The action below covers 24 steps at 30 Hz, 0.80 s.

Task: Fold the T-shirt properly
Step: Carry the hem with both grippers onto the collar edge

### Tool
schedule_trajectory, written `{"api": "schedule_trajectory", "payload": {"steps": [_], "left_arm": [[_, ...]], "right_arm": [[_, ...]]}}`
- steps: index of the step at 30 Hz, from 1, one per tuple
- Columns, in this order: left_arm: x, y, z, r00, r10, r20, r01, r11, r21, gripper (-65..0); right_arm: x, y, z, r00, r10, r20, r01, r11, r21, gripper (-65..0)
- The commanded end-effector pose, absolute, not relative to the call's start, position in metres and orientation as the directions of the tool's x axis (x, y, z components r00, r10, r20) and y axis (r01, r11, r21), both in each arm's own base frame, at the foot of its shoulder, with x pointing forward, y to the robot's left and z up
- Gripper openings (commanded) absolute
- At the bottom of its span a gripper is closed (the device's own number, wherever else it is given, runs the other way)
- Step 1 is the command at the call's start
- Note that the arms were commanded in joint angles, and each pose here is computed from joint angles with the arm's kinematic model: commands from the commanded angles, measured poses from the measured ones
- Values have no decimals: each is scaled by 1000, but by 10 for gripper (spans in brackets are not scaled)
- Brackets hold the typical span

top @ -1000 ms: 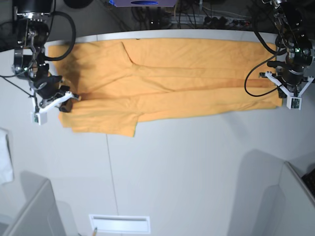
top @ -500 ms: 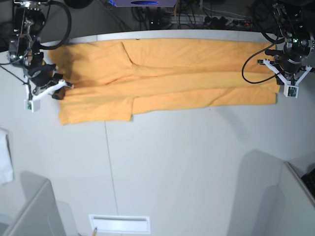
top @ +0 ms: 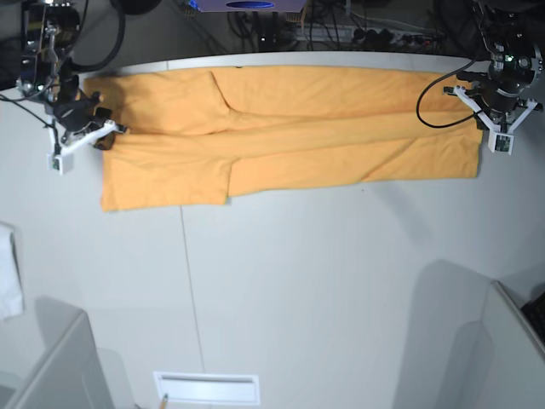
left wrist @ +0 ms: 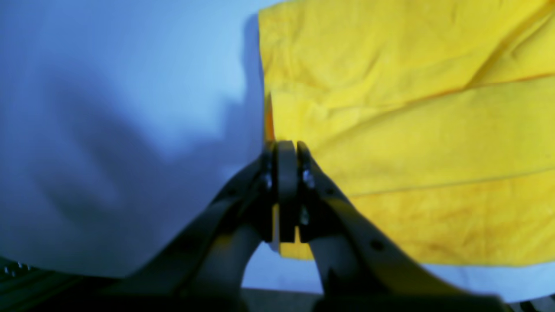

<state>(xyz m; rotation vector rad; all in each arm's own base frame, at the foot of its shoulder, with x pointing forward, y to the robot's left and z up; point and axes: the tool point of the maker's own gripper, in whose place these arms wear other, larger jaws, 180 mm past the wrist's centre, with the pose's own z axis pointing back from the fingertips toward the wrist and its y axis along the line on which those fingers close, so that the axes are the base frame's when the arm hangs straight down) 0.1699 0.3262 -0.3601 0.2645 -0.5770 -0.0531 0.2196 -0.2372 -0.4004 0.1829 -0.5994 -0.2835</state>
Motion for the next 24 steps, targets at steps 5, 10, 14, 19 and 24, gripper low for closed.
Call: {"api": "schedule_trajectory", "payload": {"steps": [5, 10, 14, 19, 24], "left_arm": [[174, 332, -352, 826, -139, 547, -28, 958, 287, -650], [175, 332, -352, 825, -139, 548, -29, 958, 287, -650], [174, 332, -352, 826, -138, 546, -29, 958, 286, -650], [174, 332, -352, 826, -138, 546, -29, 958, 286, -650], [174, 332, -352, 826, -138, 546, -29, 958, 286, -650]], "right_arm": [[221, -242, -396, 780, -304, 547, 202, 950, 240, -650], [217, -232, -396, 789, -287, 543, 178, 953, 245, -650], [215, -223, -381, 778, -260, 572, 141, 959, 245, -650], [211, -222, -380, 781, -254, 570, 135, 960, 243, -650], [200, -223, -387, 796, -257, 548, 148, 960, 236, -650]]}}
